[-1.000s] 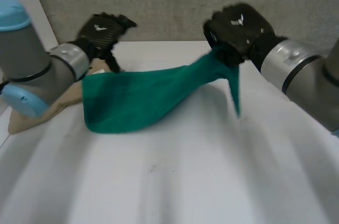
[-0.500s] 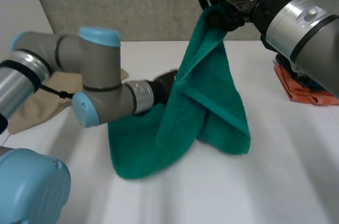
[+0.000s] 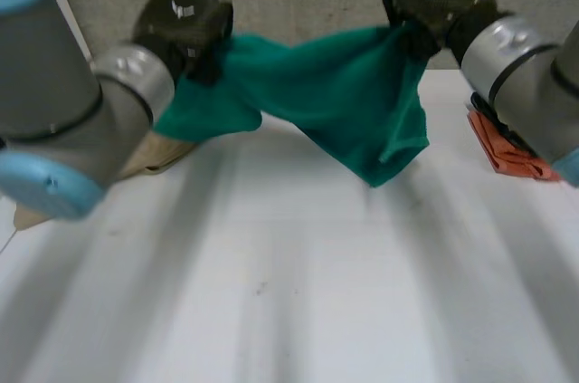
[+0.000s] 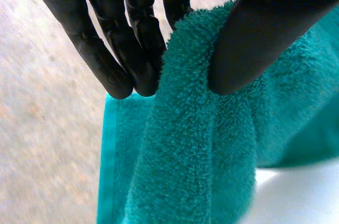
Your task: Fold the laundry.
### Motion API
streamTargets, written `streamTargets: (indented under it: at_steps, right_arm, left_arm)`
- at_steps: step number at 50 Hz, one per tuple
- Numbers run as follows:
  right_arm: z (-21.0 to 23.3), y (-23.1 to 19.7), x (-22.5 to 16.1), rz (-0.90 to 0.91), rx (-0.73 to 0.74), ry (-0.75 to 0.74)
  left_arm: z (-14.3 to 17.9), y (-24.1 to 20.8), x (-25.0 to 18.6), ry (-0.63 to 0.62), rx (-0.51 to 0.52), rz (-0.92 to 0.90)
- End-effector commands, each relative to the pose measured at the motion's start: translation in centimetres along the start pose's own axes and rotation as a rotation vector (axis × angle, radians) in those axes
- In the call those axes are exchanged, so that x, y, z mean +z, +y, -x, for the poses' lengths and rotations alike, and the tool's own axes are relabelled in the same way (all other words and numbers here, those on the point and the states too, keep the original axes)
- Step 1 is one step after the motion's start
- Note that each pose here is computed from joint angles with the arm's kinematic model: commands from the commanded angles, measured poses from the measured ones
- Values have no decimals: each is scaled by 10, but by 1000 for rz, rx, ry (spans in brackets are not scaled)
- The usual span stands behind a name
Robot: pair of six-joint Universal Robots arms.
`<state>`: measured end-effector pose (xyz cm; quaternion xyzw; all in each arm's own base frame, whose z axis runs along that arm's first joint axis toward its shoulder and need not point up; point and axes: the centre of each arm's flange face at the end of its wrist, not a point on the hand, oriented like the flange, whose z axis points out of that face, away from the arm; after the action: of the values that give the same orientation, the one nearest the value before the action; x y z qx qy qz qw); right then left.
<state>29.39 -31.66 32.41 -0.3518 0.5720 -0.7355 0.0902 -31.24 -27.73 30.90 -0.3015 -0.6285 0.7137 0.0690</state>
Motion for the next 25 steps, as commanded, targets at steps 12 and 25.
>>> streamTargets:
  at_steps: [12, 25]
  right_arm:
    - [89, 140, -25, 339, -31, -131]
    - [56, 99, -49, 287, 172, 92]
  left_arm:
    - [-65, 143, -19, 87, 51, 424]
    - [4, 84, -19, -11, -88, 315]
